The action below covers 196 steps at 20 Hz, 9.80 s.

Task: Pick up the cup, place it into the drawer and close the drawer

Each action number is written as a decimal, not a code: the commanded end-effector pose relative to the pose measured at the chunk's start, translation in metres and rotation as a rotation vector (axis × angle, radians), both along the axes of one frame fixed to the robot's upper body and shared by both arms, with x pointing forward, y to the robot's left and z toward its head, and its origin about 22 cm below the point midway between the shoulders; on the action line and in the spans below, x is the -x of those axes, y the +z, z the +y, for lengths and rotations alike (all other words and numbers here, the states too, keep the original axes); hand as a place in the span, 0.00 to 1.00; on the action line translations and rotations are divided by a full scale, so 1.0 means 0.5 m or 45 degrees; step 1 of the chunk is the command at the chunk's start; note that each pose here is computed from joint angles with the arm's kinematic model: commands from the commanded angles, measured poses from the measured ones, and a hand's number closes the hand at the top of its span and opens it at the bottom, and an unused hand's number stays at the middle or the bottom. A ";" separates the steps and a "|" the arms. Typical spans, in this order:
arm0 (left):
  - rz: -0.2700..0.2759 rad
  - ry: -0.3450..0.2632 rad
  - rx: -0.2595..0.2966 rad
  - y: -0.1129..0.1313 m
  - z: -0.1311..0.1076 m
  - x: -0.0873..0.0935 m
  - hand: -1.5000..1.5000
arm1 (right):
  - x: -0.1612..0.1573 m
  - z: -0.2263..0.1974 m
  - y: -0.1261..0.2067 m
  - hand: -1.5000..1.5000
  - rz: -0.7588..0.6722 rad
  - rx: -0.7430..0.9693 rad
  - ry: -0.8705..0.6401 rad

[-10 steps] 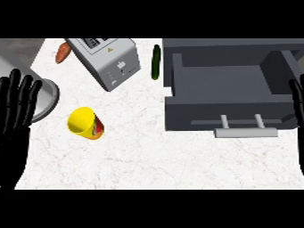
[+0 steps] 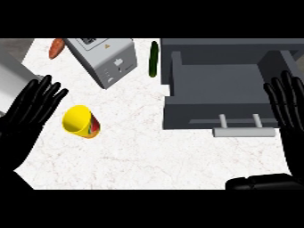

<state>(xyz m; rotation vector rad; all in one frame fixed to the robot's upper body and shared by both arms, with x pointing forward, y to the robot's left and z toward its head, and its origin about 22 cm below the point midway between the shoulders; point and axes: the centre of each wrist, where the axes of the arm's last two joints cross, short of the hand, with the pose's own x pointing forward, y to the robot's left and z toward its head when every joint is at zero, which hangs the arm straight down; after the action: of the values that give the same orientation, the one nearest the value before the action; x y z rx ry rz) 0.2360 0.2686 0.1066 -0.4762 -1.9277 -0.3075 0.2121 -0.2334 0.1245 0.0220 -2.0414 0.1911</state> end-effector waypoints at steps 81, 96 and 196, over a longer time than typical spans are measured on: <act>0.042 0.943 -0.114 -0.469 0.066 -0.108 1.00 | -0.124 -0.066 0.044 0.00 0.066 0.047 0.077; -0.203 0.455 0.200 -0.274 -0.105 -0.290 1.00 | -0.116 -0.079 0.068 0.00 0.087 0.079 0.019; 0.120 0.273 0.252 -0.074 -0.231 -0.363 0.00 | -0.441 -0.114 -0.096 1.00 0.387 0.923 0.010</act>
<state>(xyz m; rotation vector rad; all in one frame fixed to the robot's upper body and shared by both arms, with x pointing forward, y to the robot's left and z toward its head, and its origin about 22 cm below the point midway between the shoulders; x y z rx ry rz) 0.4191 0.1434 0.0700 -0.3967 -1.9024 0.0536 0.4073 -0.2648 0.0241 -0.1835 -1.5164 0.9733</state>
